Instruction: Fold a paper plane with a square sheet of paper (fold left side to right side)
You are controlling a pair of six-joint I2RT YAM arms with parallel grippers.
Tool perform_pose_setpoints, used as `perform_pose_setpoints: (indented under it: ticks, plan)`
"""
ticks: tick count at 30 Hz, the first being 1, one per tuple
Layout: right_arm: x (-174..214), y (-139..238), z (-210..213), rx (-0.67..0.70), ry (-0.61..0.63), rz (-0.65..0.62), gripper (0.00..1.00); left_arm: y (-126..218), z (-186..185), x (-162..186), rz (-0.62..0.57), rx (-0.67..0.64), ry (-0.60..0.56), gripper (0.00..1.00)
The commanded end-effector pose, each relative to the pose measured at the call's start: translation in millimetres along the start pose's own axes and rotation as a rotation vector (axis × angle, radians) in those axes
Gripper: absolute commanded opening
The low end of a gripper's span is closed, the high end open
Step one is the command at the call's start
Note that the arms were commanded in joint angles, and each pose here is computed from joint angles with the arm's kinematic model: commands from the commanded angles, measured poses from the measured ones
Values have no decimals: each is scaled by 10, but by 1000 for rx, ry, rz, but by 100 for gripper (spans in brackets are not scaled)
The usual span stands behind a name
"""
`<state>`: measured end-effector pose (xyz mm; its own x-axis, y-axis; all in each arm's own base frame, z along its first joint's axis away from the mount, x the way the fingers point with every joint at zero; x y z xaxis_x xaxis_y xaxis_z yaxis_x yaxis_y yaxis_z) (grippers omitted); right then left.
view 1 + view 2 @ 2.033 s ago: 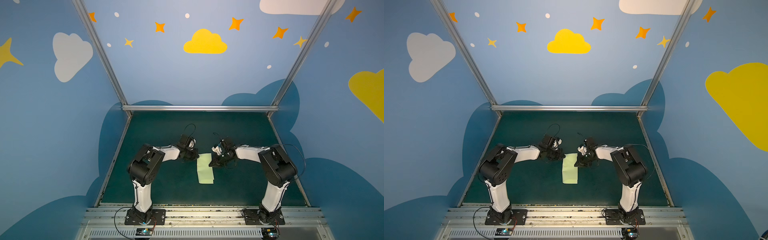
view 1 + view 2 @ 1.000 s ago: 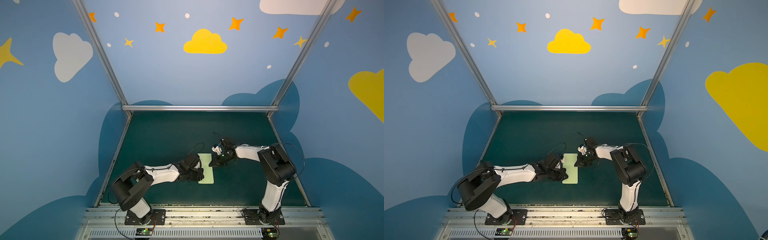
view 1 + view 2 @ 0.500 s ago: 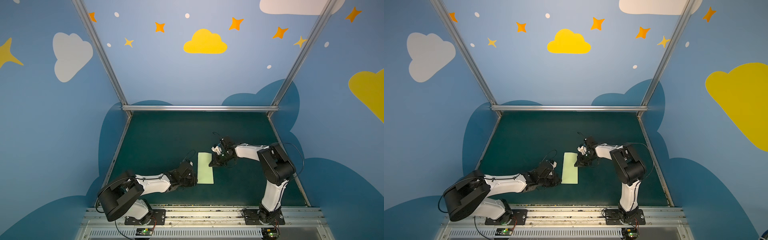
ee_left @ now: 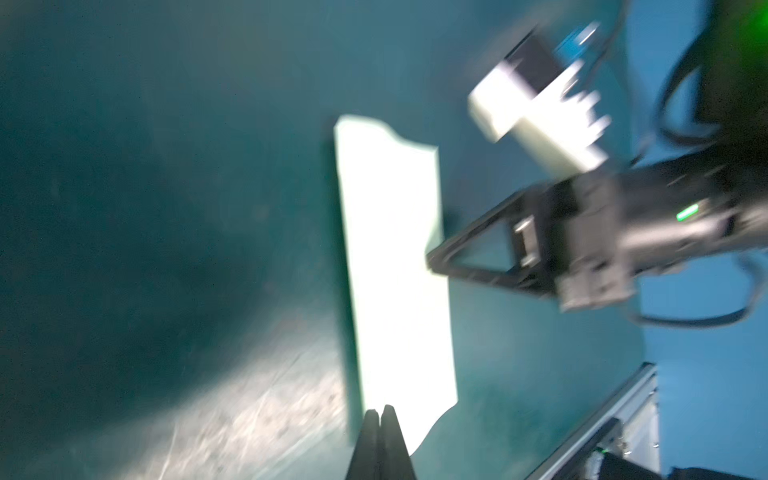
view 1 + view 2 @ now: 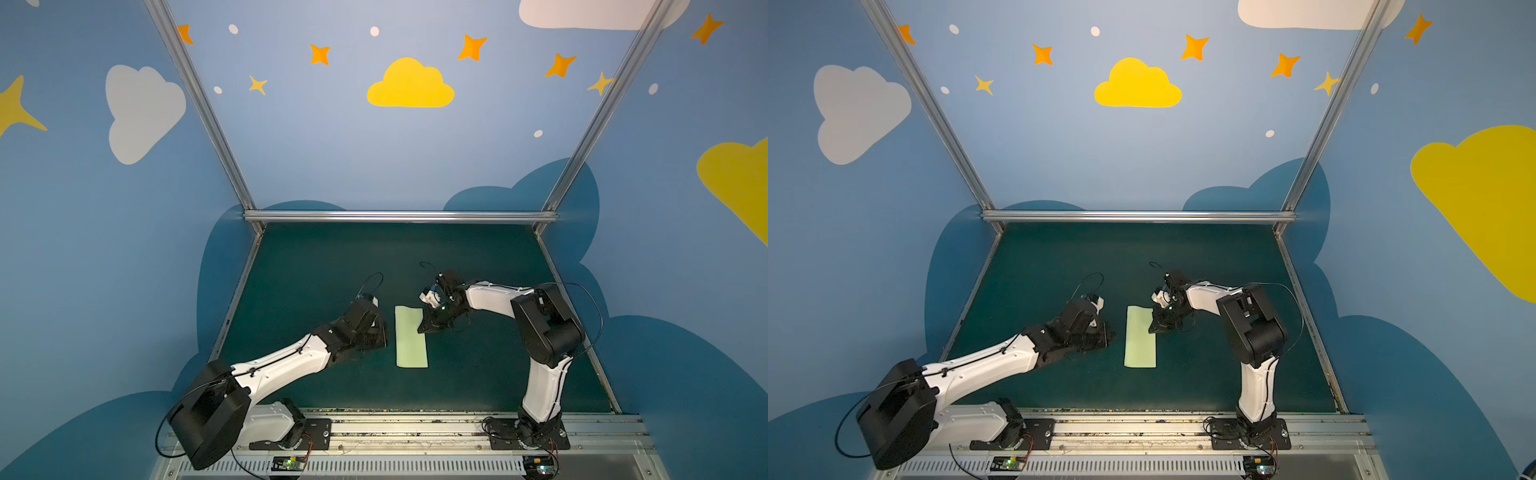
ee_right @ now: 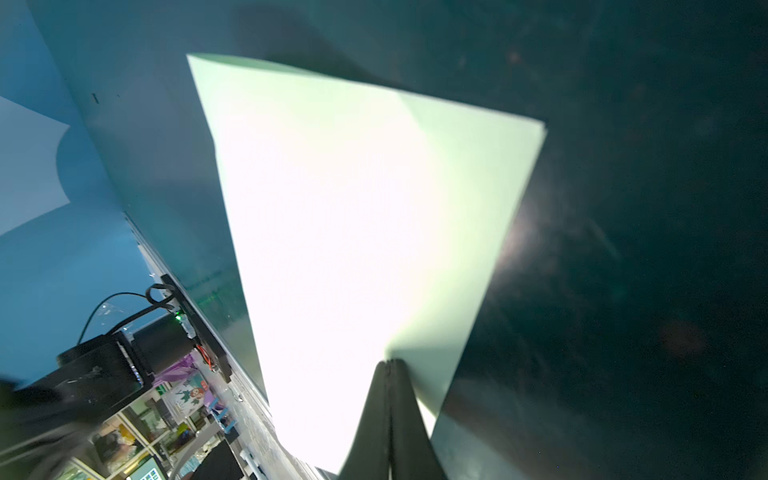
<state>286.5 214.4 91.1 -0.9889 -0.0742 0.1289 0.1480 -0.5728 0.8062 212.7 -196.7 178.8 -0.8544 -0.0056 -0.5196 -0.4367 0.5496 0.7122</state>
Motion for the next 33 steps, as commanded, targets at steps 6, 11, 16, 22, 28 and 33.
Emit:
perform_pose_setpoints:
  ticks: [6,11,16,22,28,33]
  plan:
    - [58,-273,-563,375,-62,5,0,-554,50,-537,157,90,-95,4]
    - [76,-262,-574,376,-63,1,0,-805,234,-732,206,123,-80,4]
    - [79,-288,-586,363,-67,3,0,-910,376,-754,226,132,-66,4]
    - [75,-343,-618,358,-72,14,0,-994,411,-707,246,170,-68,4]
    - [73,-374,-635,353,-74,15,0,-1060,459,-667,267,152,-72,4]
    - [78,-372,-642,353,-72,16,0,-1113,530,-641,271,133,-66,4]
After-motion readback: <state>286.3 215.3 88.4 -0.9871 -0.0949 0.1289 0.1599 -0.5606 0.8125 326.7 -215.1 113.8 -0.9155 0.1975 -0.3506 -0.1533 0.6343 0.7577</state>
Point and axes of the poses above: each gripper's point midway between its finger pads, its own y axis back along the fingers, its own z axis along the line the jaws close on, x = y × z, the point moved 10 cm from there along y, back along the fingers, and after that the axes turned 11 degrees about -y, right-handed, at the moved point
